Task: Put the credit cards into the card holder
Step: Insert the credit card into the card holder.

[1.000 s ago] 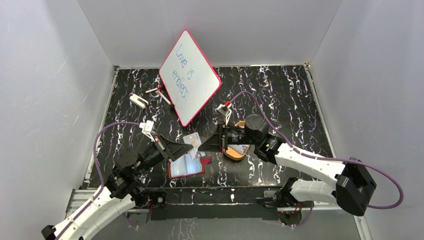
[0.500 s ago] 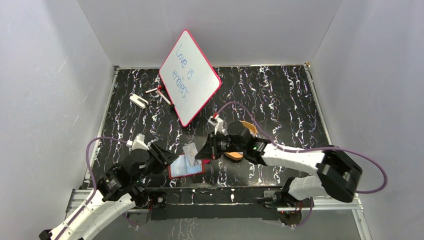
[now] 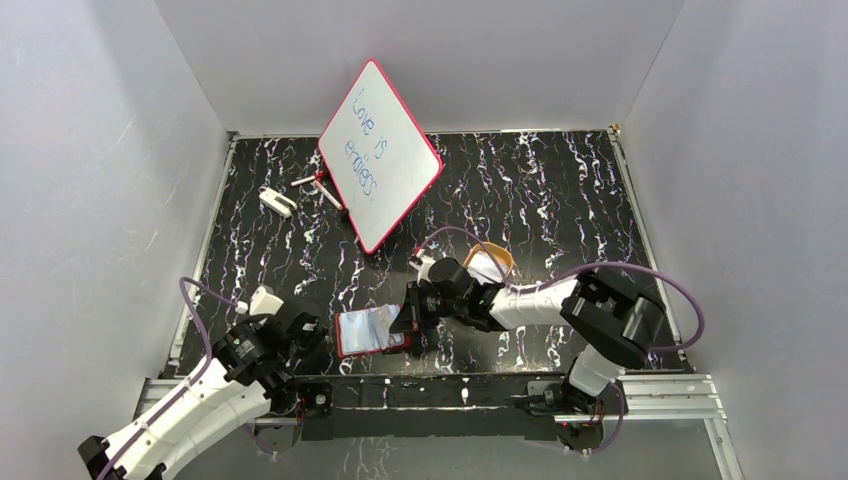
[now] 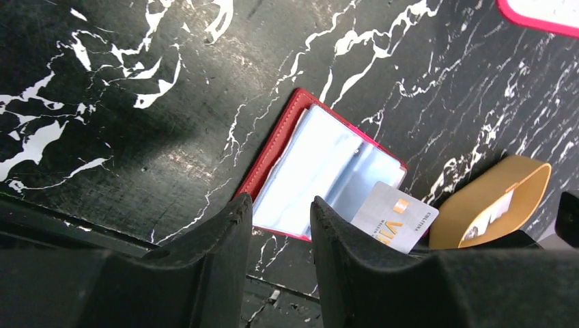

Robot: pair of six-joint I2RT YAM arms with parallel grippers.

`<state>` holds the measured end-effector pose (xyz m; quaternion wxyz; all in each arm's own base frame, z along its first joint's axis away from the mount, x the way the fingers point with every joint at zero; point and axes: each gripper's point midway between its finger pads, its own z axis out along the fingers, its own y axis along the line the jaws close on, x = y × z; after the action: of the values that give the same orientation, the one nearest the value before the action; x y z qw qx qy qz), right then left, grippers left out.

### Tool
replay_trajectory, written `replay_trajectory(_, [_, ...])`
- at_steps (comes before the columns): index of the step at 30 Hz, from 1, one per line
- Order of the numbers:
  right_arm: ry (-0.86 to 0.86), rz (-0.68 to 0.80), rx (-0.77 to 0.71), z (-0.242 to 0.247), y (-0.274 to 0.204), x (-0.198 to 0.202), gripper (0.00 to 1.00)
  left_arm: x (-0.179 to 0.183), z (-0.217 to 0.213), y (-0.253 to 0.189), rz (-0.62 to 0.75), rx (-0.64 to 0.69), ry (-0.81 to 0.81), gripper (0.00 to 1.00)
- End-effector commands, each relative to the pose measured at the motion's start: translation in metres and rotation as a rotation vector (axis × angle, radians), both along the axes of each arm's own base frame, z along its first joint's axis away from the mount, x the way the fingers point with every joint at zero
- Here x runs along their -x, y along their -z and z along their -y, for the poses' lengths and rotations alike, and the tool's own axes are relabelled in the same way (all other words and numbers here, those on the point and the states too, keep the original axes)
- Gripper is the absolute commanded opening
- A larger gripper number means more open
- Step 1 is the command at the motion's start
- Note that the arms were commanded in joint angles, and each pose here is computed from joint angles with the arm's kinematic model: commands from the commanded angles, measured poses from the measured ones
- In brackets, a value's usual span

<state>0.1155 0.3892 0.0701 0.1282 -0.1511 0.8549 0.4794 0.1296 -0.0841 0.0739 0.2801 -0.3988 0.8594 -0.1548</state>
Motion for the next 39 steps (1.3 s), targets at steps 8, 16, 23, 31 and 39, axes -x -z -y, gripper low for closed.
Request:
replay_trajectory(8, [0.029,-0.057,-0.095,-0.030,-0.005,-0.009,0.00,0.000,-0.011,0.027,-0.016,-0.028,-0.079,0.34])
replay_trajectory(16, [0.043,-0.127,-0.107,-0.037,0.003,-0.007,0.00,0.004,-0.010,0.042,-0.044,-0.027,-0.074,0.34])
replay_trajectory(23, [0.050,-0.153,-0.113,-0.037,0.003,-0.006,0.00,0.007,-0.008,0.054,-0.068,-0.034,-0.061,0.34])
replay_trajectory(31, [0.064,-0.207,-0.105,-0.041,0.009,-0.005,0.00,0.010,-0.007,0.060,-0.084,-0.029,-0.051,0.34])
replay_trajectory(39, [0.123,-0.216,-0.098,-0.038,0.013,-0.012,0.00,0.013,-0.006,0.065,-0.093,-0.018,-0.043,0.34])
